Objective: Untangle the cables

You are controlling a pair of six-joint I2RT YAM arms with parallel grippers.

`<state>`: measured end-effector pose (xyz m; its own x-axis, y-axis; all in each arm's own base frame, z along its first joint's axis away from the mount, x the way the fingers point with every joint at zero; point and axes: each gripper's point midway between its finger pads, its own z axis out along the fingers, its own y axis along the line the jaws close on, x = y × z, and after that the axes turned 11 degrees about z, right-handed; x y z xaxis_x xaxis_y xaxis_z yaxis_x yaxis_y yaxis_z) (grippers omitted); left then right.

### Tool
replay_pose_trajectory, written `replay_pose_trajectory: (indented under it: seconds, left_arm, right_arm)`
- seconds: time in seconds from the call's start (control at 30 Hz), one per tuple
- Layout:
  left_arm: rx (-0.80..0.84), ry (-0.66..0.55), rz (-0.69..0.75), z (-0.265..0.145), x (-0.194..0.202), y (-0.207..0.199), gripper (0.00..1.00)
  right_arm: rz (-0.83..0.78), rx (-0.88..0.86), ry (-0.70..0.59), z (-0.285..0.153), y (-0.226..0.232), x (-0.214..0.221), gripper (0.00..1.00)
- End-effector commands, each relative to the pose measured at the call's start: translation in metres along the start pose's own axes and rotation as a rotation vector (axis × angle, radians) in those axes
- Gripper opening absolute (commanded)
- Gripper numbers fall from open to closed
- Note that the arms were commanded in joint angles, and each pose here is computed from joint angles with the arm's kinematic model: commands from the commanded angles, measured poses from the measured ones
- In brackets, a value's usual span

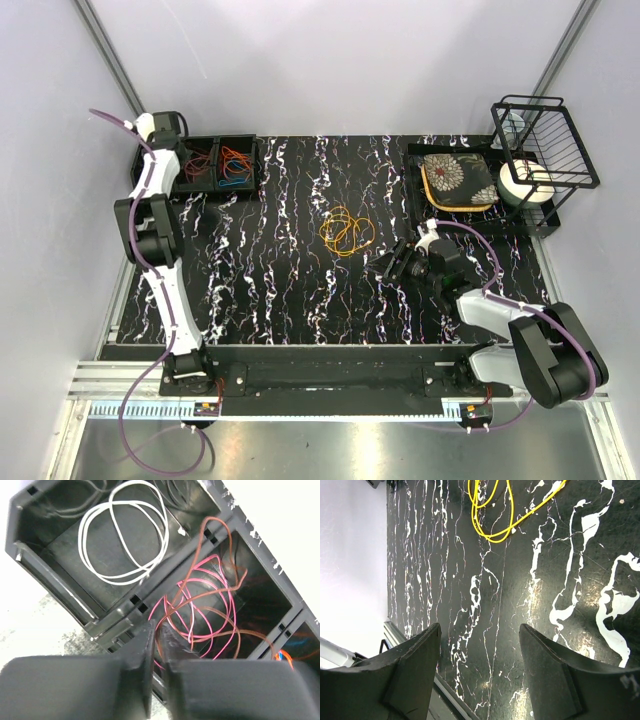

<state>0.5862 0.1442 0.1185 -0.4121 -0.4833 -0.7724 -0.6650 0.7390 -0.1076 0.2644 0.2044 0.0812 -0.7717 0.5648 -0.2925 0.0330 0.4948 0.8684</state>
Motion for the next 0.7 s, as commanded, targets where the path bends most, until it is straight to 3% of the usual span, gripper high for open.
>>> replay_pose_trajectory:
  seconds: [0.0,0.03,0.07,0.13,0.2,0.47,0.67]
  left_arm:
    - [0.084,-0.061,0.006,-0.011,-0.024,-0.029,0.42]
    - [0.098,-0.068,0.006,-0.016,-0.028,-0.033,0.61]
    - [0.111,-0.09,-0.003,-0.027,-0.038,-0.035,0.67]
    - [0.125,-0.116,-0.012,-0.042,-0.047,-0.04,0.89]
    - [0.151,-0.164,-0.029,-0.068,-0.065,-0.044,0.97]
    - [0.239,-0.267,-0.059,-0.154,-0.105,-0.052,0.99]
    - [0.284,-0.274,-0.062,-0.208,-0.091,-0.038,0.99]
  right_arm:
    - [-0.029,-0.046,-0.022,0.002,0.013,-0.01,0.7]
    - [-0.03,-0.049,-0.02,0.002,0.013,-0.009,0.7]
    - [-0.028,-0.044,-0.019,0.002,0.012,-0.009,0.7]
    - [-0.028,-0.045,-0.018,0.002,0.012,-0.009,0.7]
    - [-0.028,-0.045,-0.02,0.002,0.013,-0.009,0.7]
    - [-0.026,-0.044,-0.024,0.002,0.012,-0.01,0.7]
    - [-0.025,-0.045,-0.023,0.001,0.012,-0.01,0.7]
